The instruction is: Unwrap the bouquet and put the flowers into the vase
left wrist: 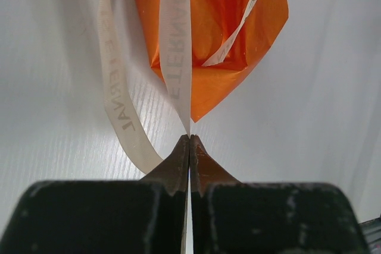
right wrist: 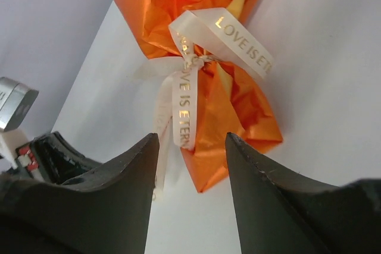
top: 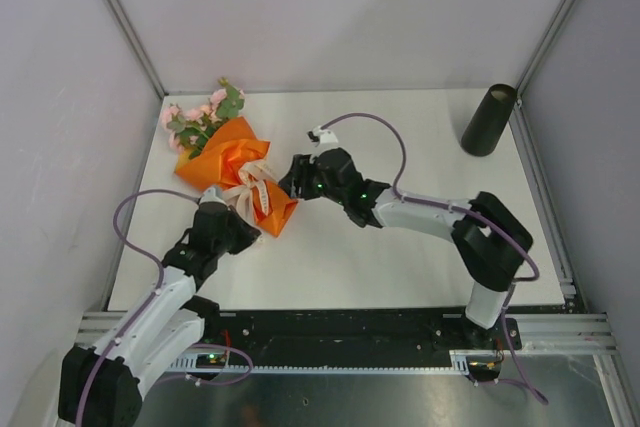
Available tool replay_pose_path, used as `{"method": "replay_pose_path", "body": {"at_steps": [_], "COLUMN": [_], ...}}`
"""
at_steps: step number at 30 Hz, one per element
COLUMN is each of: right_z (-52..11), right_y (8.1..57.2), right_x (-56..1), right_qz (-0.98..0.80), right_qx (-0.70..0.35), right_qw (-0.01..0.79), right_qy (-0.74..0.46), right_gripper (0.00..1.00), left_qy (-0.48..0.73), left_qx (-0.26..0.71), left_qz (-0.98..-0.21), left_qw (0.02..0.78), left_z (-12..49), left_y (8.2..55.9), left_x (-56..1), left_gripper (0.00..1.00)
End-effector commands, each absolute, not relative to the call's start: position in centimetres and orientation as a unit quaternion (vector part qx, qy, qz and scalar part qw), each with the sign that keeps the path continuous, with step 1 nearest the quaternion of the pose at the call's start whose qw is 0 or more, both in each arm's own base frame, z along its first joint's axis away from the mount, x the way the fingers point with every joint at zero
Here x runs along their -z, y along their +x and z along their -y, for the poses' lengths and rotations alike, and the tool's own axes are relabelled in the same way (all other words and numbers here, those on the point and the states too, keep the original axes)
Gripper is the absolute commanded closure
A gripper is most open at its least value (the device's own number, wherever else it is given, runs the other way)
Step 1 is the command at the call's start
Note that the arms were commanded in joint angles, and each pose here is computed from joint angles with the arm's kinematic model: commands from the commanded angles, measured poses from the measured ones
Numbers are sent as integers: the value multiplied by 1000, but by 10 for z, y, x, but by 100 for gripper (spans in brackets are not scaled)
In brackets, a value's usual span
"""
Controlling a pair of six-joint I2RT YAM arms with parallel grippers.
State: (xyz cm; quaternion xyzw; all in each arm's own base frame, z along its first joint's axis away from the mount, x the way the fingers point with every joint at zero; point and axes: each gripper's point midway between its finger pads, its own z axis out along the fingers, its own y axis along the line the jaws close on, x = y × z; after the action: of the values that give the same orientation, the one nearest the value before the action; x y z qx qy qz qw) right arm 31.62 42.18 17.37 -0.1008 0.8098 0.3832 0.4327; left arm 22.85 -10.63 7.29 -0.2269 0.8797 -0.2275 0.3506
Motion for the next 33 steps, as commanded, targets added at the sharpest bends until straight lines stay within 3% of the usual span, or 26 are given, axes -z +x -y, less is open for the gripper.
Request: {"method": "replay_pose_path", "body": {"at_steps": [1,11,28,30,33], "right_z": [-463,-523,-527,-527,-525], "right_y": [331,348,356,357,358], "right_x": [-196,-155,-109,-108,-112], "right_qz": [-780,-808,-845,-847,-845], "right_qx": [-418,-401,-313,-306,-301], "right_qw": [458,426,426,427,433], "right_qy": [-80,-70,-84,-84,-85], "right_gripper": [46,46,44,49,63], "left_qy": [-234,-259,-265,-265,-265], "left_qx": [233,187,181,179,178], "left_qz": [-876,-868,-863,-863,-863], "left_qw": [352,380,391,391,391], "left_z": [106,86,80,80,80], "left_y": [224,228,228,228,228], "left_x": [-77,-85,-89,-89,-89], "left_gripper": [100,100,100,100,100]}}
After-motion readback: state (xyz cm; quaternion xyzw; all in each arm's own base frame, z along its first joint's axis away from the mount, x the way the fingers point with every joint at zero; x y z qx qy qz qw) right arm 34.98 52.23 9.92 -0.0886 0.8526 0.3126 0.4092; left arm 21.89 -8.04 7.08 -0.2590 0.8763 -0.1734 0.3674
